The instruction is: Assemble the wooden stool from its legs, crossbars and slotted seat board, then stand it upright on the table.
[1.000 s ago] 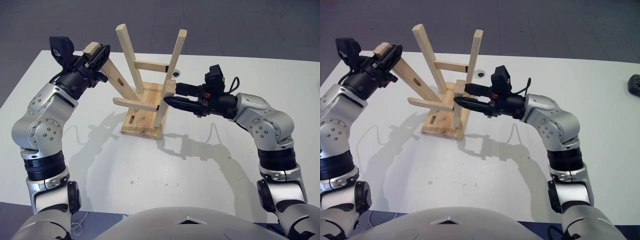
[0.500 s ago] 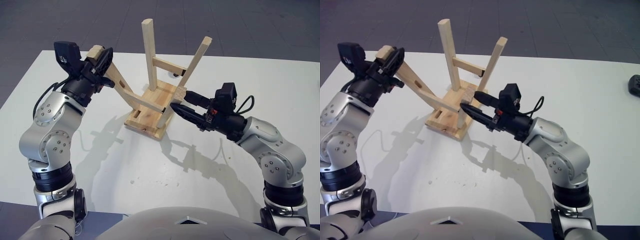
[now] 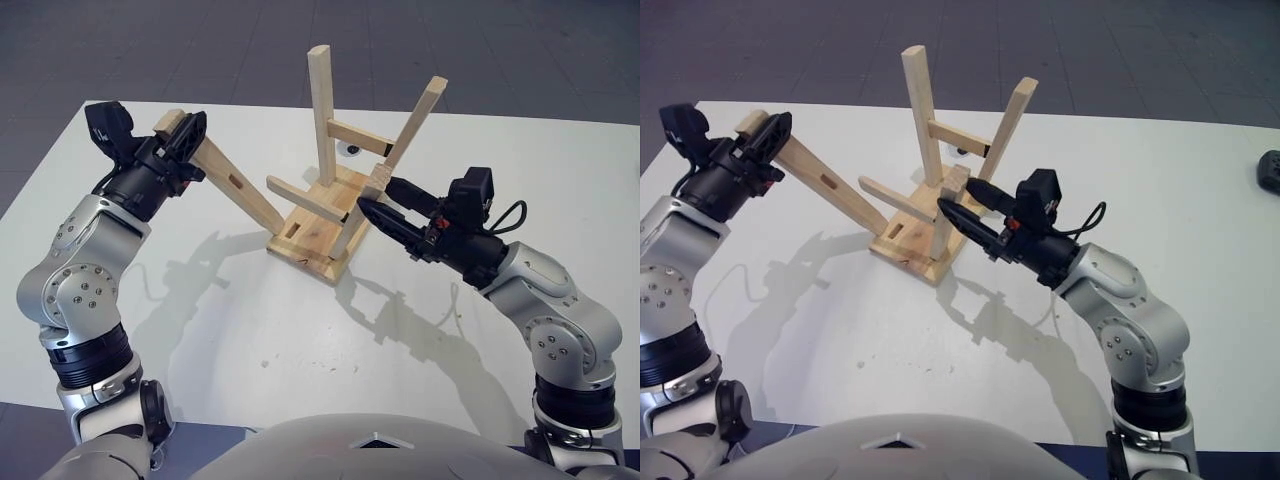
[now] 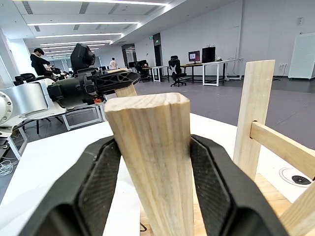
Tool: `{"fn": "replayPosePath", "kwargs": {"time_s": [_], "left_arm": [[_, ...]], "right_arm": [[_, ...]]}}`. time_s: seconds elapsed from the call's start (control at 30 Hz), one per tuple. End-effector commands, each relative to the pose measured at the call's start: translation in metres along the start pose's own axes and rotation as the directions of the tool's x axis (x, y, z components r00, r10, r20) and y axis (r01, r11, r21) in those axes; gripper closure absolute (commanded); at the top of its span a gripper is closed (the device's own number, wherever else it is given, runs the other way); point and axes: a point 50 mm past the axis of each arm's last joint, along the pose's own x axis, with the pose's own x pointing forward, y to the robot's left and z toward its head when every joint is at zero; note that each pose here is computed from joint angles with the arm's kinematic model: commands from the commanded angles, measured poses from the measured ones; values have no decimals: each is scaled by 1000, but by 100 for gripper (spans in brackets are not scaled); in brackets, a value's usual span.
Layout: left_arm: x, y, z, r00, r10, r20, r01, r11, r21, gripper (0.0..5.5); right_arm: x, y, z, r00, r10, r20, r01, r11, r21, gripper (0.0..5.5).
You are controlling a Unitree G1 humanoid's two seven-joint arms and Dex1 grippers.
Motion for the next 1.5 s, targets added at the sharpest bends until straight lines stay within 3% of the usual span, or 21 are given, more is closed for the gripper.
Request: {"fn": "replayPosePath", "kwargs": {"time_s": [0.03,0.6,1.2,1.5], "left_arm": [[12,-14,0,997,-79,-2,79,995,-54,446],[14,-18,8,984,-157,-82,167,978,121,446],[24,-26,-7,979,-183,-95,192,977,96,446],[27,-28,-6,975,-199,-102,210,970,120,446]], "right_arm": [[-2,-3,-16,996,-18,-88,22,999,46,330],[2,-2,-19,997,-14,-82,19,998,60,330],[4,-5,-17,997,-32,-71,36,998,55,330],[5,-5,-13,987,-7,-159,5,1000,-14,333]]}}
